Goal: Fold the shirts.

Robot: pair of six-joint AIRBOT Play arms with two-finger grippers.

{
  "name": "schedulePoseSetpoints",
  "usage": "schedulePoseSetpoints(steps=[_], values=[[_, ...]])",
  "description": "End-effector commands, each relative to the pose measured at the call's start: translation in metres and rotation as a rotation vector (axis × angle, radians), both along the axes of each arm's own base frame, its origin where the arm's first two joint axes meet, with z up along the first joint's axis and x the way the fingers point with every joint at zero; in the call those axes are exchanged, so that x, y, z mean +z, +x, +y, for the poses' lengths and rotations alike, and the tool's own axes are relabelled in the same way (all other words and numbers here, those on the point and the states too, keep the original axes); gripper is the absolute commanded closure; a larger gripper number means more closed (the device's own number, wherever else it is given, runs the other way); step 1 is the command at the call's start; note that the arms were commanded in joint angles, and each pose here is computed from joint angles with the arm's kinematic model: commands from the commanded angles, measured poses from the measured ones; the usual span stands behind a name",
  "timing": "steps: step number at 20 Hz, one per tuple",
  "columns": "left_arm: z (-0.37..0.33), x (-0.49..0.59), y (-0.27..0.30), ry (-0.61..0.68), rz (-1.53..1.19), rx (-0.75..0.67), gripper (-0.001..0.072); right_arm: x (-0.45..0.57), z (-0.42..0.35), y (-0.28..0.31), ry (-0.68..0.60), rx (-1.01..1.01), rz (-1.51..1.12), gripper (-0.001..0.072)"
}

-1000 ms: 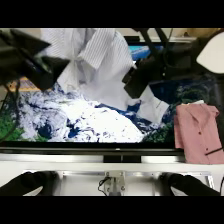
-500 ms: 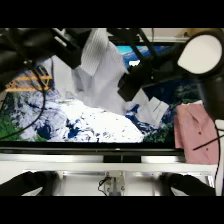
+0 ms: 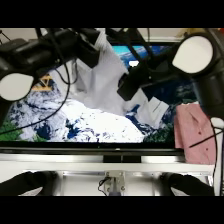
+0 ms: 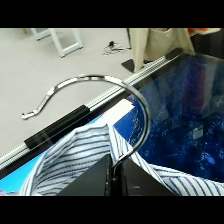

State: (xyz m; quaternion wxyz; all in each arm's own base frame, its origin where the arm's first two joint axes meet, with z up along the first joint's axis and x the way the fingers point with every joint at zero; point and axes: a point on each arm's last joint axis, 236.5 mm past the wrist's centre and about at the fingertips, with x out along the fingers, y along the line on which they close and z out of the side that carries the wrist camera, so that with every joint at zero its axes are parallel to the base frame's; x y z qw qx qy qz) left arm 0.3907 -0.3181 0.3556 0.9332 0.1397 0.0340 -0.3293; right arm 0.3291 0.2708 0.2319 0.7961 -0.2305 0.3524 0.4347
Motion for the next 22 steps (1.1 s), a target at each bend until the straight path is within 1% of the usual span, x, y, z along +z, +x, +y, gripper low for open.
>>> schedulePoseSetpoints(steps=[1, 2, 3, 4, 7, 11, 12, 13, 14, 15, 18, 19, 20, 21, 22], values=[[0.008, 0.008, 0.01, -0.019, -0.034, 0.022, 0.0655, 0.003, -0.001, 0.004, -0.002, 0.0, -0.027, 0.0643], [0.014, 0.017, 0.012, -0.036, -0.057, 0.033, 0.0655, 0.006, 0.001, 0.007, 0.012, -0.011, -0.039, 0.0521], [0.02, 0.024, 0.014, -0.049, -0.073, 0.043, 0.0655, 0.013, 0.002, 0.01, 0.039, -0.028, -0.058, 0.0297], [0.025, 0.03, 0.015, -0.068, -0.08, 0.054, 0.0655, 0.024, 0.004, 0.015, 0.07, -0.038, -0.096, 0.0241], [0.047, 0.046, 0.015, -0.156, -0.06, 0.099, 0.0656, 0.063, 0.008, 0.025, 0.17, -0.065, -0.225, 0.0241], [0.072, 0.069, 0.012, -0.305, -0.029, 0.142, 0.0656, 0.073, 0.009, 0.028, 0.198, -0.074, -0.259, 0.0241], [0.074, 0.073, 0.009, -0.315, -0.031, 0.141, 0.0656, 0.075, 0.012, 0.031, 0.213, -0.075, -0.267, 0.0243], [0.076, 0.077, 0.005, -0.32, -0.037, 0.139, 0.0656, 0.079, 0.016, 0.034, 0.236, -0.075, -0.276, 0.0328], [0.078, 0.081, 0.0, -0.33, -0.039, 0.135, 0.0656, 0.082, 0.02, 0.037, 0.256, -0.07, -0.292, 0.0478], [0.08, 0.083, -0.003, -0.334, -0.036, 0.134, 0.0656, 0.088, 0.022, 0.041, 0.276, -0.076, -0.311, 0.0657], [0.086, 0.07, -0.007, -0.289, 0.017, 0.153, 0.0649, 0.104, 0.027, 0.045, 0.318, -0.059, -0.378, 0.065], [0.089, 0.064, -0.006, -0.257, 0.024, 0.16, 0.0533, 0.106, 0.028, 0.046, 0.32, -0.051, -0.392, 0.0651], [0.09, 0.062, -0.006, -0.24, 0.024, 0.163, 0.026, 0.107, 0.029, 0.046, 0.322, -0.05, -0.397, 0.0652], [0.091, 0.063, -0.006, -0.243, 0.021, 0.166, 0.0097, 0.107, 0.029, 0.046, 0.321, -0.049, -0.397, 0.0652], [0.092, 0.066, -0.007, -0.247, 0.012, 0.166, 0.0071, 0.106, 0.028, 0.046, 0.318, -0.049, -0.396, 0.0652]])
